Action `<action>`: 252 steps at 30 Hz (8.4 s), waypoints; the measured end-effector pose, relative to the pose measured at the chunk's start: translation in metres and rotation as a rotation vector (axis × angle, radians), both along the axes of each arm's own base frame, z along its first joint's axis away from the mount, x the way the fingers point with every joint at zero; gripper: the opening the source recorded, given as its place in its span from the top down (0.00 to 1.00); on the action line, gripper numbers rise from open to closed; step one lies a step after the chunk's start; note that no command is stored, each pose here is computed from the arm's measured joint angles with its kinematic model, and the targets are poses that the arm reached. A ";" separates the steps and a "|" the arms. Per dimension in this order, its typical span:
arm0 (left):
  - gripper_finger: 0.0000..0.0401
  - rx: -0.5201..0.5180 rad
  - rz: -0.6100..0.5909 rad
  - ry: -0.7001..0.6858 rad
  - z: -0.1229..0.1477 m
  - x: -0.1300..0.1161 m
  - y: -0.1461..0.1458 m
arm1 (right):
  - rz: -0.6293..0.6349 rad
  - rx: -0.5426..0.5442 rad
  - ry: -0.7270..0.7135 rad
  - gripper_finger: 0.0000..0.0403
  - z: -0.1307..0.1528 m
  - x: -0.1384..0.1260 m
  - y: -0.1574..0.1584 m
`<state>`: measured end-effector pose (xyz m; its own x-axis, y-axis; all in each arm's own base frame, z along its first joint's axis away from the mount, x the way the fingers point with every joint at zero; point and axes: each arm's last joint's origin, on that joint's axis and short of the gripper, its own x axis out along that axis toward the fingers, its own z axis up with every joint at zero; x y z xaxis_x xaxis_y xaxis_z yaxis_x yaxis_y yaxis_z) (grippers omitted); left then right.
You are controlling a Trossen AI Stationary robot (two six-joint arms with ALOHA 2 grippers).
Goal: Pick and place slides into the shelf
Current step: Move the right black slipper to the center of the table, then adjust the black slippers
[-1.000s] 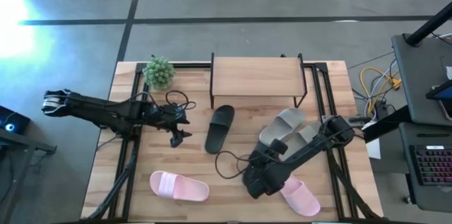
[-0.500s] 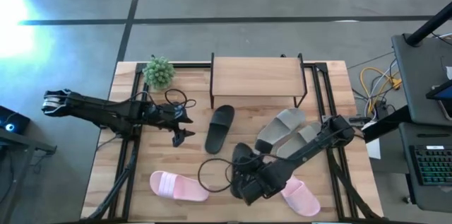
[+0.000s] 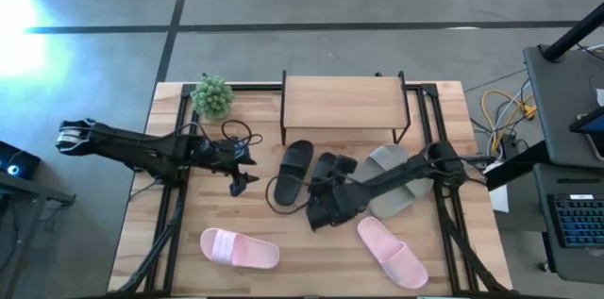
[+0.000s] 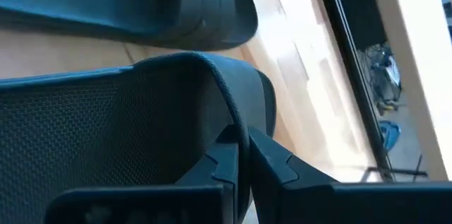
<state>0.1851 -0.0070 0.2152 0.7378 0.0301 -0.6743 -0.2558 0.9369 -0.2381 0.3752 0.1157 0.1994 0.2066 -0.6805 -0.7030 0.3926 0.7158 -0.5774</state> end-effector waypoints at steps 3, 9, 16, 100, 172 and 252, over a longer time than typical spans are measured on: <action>0.35 0.004 -0.001 0.045 -0.006 0.000 0.000 | 0.035 0.008 -0.018 0.97 -0.010 0.008 -0.009; 0.35 0.006 -0.001 0.106 -0.016 0.004 0.000 | 0.098 0.027 -0.024 0.97 -0.020 0.021 -0.026; 0.35 0.006 -0.004 0.134 -0.021 0.007 0.000 | 0.058 0.014 0.041 0.97 -0.021 0.018 -0.043; 0.96 -0.020 -0.045 0.119 -0.078 0.093 0.027 | -0.793 0.483 -0.115 0.97 0.037 -0.024 0.029; 0.96 -0.019 0.010 0.261 -0.035 0.035 0.024 | -0.729 0.723 -0.314 0.97 -0.047 -0.003 -0.004; 0.96 -0.164 0.175 0.090 -0.092 0.105 0.046 | -0.696 0.641 -0.360 0.97 -0.052 -0.061 -0.094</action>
